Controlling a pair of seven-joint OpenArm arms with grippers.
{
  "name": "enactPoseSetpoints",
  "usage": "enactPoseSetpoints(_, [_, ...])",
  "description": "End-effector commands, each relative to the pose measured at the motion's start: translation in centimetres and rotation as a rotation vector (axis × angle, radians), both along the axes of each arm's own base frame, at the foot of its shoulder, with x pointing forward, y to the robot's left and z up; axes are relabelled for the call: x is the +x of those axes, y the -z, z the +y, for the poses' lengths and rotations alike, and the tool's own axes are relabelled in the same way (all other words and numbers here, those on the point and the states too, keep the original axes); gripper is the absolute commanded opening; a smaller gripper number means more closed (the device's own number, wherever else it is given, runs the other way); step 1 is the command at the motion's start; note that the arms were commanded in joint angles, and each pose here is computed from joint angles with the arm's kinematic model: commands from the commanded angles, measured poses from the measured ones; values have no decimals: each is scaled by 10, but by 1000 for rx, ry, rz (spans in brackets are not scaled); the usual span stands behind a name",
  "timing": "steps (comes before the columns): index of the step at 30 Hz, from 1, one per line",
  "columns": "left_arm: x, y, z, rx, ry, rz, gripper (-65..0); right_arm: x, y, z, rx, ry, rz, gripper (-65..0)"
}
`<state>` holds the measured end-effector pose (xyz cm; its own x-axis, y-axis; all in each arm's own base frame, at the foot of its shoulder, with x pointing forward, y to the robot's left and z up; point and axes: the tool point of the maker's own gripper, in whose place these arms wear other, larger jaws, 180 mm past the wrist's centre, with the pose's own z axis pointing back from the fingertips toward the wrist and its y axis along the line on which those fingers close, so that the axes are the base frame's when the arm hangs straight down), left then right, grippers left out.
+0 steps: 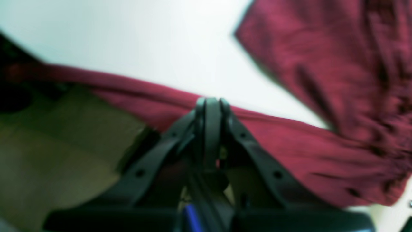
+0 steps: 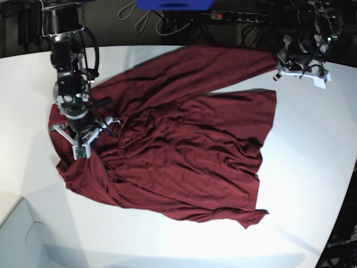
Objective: Layout the t-shirt on the table in an organized manner, then fold the t-shirt properly
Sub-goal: 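Lift the shirt edge with the left gripper and pull it outward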
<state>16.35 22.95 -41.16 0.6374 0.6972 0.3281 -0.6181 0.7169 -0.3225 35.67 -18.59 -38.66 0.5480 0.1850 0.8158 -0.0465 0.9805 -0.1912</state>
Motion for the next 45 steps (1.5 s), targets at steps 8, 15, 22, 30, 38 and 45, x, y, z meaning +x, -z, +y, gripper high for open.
enactPoseSetpoints(8, [5,0,2,37,-10,0,-650,10,-16,-5,-14,2,-56,-650])
enactPoseSetpoints(15, [6,21,8,37,-31,55,-650,12,-19,-5,-14,3,-62,-650])
enactPoseSetpoints(22, [24,29,17,46,-62,32,-650,13,-20,-5,-16,0,-68,-650])
enactPoseSetpoints(30, [74,18,21,176,1,-7,-650,17,-24,-9,-30,0,-76,-650])
enactPoseSetpoints(38, [114,14,10,204,53,-31,-650,18,-27,-19,-56,1,-79,-650])
enactPoseSetpoints(45, [149,-2,-3,244,116,-75,-650,17,-31,-34,-57,41,-87,-650])
